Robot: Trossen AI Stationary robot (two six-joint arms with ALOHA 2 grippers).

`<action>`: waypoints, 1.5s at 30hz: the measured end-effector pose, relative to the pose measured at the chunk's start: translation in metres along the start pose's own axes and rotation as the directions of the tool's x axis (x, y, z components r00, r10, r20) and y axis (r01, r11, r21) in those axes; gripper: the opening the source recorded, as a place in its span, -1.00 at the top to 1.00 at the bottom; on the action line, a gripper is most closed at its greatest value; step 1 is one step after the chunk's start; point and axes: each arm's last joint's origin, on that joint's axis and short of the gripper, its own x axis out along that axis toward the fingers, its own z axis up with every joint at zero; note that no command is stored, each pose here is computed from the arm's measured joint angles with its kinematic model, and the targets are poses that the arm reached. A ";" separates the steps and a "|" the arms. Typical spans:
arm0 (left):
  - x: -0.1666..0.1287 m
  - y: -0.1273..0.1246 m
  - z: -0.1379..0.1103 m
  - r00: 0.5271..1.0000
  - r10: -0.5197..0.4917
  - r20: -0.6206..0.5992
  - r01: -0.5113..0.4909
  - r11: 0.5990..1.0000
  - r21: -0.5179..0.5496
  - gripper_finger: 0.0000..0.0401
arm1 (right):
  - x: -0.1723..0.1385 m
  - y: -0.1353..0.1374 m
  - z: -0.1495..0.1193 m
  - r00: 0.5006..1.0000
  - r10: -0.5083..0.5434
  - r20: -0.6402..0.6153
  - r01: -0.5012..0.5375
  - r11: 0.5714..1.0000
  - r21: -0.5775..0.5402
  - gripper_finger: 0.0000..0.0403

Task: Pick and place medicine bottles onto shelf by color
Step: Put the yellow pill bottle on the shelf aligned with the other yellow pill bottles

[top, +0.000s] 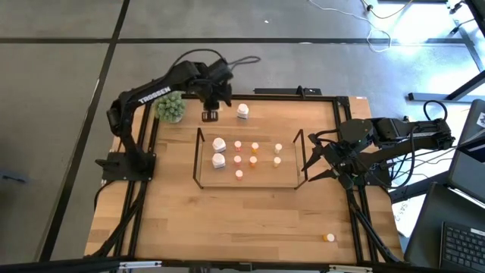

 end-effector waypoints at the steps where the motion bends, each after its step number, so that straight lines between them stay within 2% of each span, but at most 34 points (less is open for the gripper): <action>1: -0.006 -0.007 0.005 1.000 -0.005 0.019 0.005 1.000 0.002 0.57 | 0.000 0.000 0.000 1.000 0.000 0.000 0.000 1.000 -0.001 0.14; 10: -0.044 -0.073 0.035 0.981 -0.111 0.159 0.102 0.993 0.065 0.57 | 0.000 0.000 0.000 1.000 0.000 0.000 0.000 1.000 0.000 0.14; 21: -0.070 -0.140 0.059 0.902 -0.223 0.369 0.229 0.973 0.028 0.57 | 0.000 0.000 0.000 1.000 0.000 0.000 0.000 1.000 0.000 0.14; 30: -0.086 -0.176 0.072 0.839 -0.235 0.490 0.278 0.960 -0.015 0.57 | 0.000 0.000 0.000 1.000 0.000 0.000 0.000 1.000 -0.001 0.14; 37: -0.075 -0.200 0.081 0.839 -0.241 0.488 0.291 0.956 -0.027 0.57 | 0.000 0.000 0.001 1.000 -0.001 0.007 0.001 1.000 -0.001 0.14; 40: -0.069 -0.207 0.089 0.826 -0.243 0.509 0.304 0.952 -0.039 0.57 | 0.000 0.000 0.001 1.000 0.000 0.009 0.000 0.999 0.050 0.14; 43: -0.062 -0.209 0.089 0.844 -0.243 0.477 0.297 0.954 -0.039 0.57 | 0.000 0.000 0.001 1.000 0.000 0.010 -0.001 0.997 0.077 0.14; 45: -0.060 -0.208 0.094 0.830 -0.236 0.505 0.298 0.953 -0.044 0.57 | 0.001 0.000 0.002 1.000 -0.004 0.015 0.003 0.994 0.110 0.14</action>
